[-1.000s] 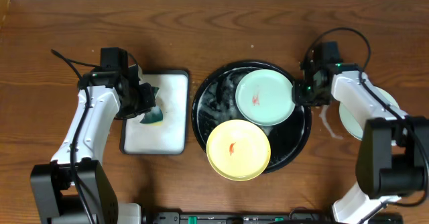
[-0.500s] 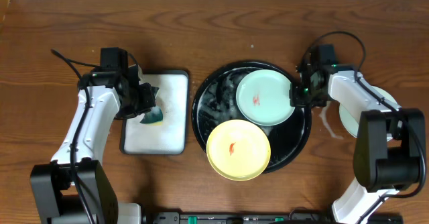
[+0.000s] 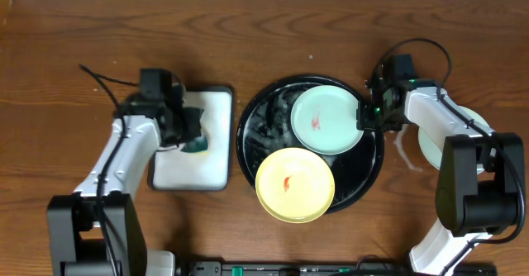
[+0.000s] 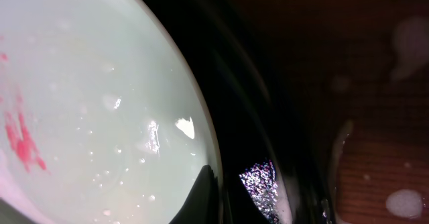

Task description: Clean dirty plates on tray and stack at the side

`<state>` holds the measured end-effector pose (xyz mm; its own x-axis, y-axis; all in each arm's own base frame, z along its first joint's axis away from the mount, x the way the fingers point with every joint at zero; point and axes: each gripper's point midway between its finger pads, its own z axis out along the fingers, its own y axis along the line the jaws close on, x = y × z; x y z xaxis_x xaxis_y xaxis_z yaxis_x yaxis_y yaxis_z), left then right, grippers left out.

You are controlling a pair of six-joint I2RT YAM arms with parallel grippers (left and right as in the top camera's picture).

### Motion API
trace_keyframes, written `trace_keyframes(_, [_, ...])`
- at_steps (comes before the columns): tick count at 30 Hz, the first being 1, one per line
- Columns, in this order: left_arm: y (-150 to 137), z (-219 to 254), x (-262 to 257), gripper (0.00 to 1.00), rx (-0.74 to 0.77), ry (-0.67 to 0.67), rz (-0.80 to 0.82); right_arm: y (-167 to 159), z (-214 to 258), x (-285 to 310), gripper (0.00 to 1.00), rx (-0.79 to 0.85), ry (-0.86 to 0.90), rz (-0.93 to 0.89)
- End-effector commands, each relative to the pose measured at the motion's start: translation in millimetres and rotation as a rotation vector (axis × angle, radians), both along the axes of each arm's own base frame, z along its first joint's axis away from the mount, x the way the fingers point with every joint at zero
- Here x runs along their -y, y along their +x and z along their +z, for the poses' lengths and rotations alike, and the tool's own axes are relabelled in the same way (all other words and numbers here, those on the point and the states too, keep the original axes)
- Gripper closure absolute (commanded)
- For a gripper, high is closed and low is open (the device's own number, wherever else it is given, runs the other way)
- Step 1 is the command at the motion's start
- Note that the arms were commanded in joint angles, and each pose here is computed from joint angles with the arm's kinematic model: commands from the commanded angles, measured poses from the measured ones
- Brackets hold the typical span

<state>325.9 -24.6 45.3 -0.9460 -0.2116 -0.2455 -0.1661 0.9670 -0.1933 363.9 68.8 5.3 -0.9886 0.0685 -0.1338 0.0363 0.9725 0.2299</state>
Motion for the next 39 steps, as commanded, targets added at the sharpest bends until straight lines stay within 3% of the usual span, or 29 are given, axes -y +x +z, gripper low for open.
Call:
trace_keyframes(1, [-11.8,-21.7,-12.1,0.92,-0.037,0.103,-0.007,-5.0,-8.8,2.2,0.99,-0.029,-0.020,-0.002])
trace_keyframes(11, [-6.1,-17.3,-8.7,0.92,-0.036,0.072,0.032,-5.5,-8.8,2.2,0.99,-0.031,-0.020,-0.002])
trace_keyframes(22, [41.2,93.0,6.6,0.92,0.095,0.002,0.007,-5.3,-7.7,-2.1,0.99,-0.030,0.006,0.002])
trace_keyframes(29, [58.2,119.3,95.8,0.92,0.168,-0.300,-0.043,-5.0,-7.8,-2.2,0.99,-0.029,0.006,0.003])
trace_keyframes(34, [63.6,119.7,181.1,0.92,0.265,-0.318,-0.236,-5.0,-7.8,-2.2,0.99,-0.029,0.006,0.003])
trace_keyframes(39, [52.4,80.6,249.9,0.92,0.230,-0.314,-0.324,-4.6,-7.7,-2.3,0.99,-0.027,0.006,0.002])
